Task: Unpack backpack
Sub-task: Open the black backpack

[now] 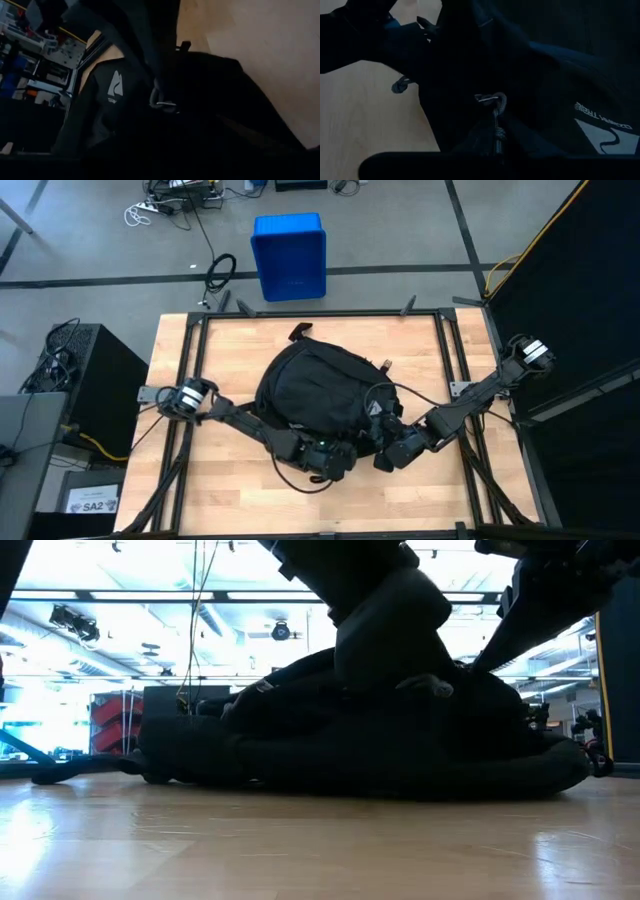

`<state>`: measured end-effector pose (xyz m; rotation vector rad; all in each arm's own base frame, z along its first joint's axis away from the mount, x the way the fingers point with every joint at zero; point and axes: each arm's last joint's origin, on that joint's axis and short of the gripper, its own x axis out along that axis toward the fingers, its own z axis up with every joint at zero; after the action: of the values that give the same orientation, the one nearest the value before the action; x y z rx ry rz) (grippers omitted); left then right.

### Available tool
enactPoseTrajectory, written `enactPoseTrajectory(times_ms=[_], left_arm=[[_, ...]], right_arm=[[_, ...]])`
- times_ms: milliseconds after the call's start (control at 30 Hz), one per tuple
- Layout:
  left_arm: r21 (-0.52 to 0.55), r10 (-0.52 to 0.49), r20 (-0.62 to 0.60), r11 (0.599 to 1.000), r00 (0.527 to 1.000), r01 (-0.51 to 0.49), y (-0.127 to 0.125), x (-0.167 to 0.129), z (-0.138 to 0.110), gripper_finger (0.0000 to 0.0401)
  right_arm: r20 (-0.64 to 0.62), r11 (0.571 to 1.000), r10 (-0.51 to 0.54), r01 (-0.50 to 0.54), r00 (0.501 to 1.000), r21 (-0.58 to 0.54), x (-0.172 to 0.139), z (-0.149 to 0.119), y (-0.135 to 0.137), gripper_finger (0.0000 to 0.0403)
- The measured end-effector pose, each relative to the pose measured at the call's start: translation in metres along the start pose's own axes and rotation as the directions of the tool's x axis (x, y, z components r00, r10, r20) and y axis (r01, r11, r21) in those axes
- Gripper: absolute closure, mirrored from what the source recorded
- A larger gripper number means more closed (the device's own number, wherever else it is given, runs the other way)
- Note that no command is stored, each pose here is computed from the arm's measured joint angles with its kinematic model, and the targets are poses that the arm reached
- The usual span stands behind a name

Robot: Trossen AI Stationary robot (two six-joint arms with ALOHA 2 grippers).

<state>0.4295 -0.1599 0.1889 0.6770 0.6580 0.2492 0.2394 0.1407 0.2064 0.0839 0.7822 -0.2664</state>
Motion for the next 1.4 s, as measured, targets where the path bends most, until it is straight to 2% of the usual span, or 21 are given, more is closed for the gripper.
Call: enactPoseTrajectory(times_ms=[133,200,267,400,467,567,767,900,1067,1167,1300,1400], left_arm=[[-0.039,0.003,-0.072,0.999,0.997,-0.006,0.007,0.007,-0.01,0.0217],[-0.031,0.008,-0.102,0.999,0.995,-0.011,0.009,0.009,-0.013,0.0234],[-0.02,0.008,-0.121,1.0,0.993,-0.011,0.011,0.011,-0.016,0.0268],[-0.012,0.005,-0.131,1.0,0.991,-0.007,0.01,0.011,-0.017,0.0377],[-0.005,0.001,-0.126,1.0,0.992,-0.001,0.01,0.007,-0.016,0.0392],[0.019,-0.015,-0.128,1.0,0.992,0.017,0.008,-0.003,-0.014,0.0398],[0.111,-0.128,-0.111,0.984,0.986,0.14,-0.004,-0.037,-0.007,0.04],[0.153,-0.154,-0.126,0.973,0.98,0.172,-0.01,-0.055,-0.007,0.0401],[0.143,-0.169,-0.143,0.971,0.975,0.189,-0.013,-0.07,-0.009,0.0401],[0.14,-0.178,-0.146,0.97,0.973,0.198,-0.014,-0.072,-0.018,0.0401],[0.088,-0.203,-0.076,0.974,0.976,0.209,-0.01,-0.077,-0.026,0.0401],[0.076,-0.232,-0.003,0.97,0.973,0.232,-0.005,-0.083,-0.037,0.0401]], right_arm=[[0.007,1.0,0.006,-0.006,1.0,0.002,0.0,0.001,0.001,0.0402],[0.014,1.0,0.01,-0.01,1.0,-0.009,0.0,0.002,0.001,0.0402],[0.02,1.0,0.014,-0.014,1.0,-0.016,0.0,0.002,0.002,0.0402],[0.022,0.999,0.016,-0.016,1.0,-0.032,0.0,0.003,0.002,0.0402],[0.009,0.999,0.012,-0.012,1.0,-0.041,0.0,0.002,0.001,0.0402],[-0.027,0.998,-0.015,0.013,1.0,-0.058,0.0,-0.002,-0.002,0.0402],[-0.125,0.994,-0.099,0.092,0.987,-0.057,-0.002,-0.012,-0.011,0.0402],[-0.175,0.988,-0.153,0.144,0.973,-0.062,-0.003,-0.018,-0.017,0.0402],[-0.227,0.973,-0.232,0.225,0.946,-0.058,-0.007,-0.024,-0.025,0.0402],[-0.252,0.947,-0.322,0.313,0.913,-0.076,-0.009,-0.029,-0.035,0.0402],[-0.272,0.914,-0.398,0.405,0.876,-0.032,-0.01,-0.028,-0.045,0.0403],[-0.271,0.91,-0.402,0.414,0.874,-0.013,-0.009,-0.027,-0.047,0.0403]])
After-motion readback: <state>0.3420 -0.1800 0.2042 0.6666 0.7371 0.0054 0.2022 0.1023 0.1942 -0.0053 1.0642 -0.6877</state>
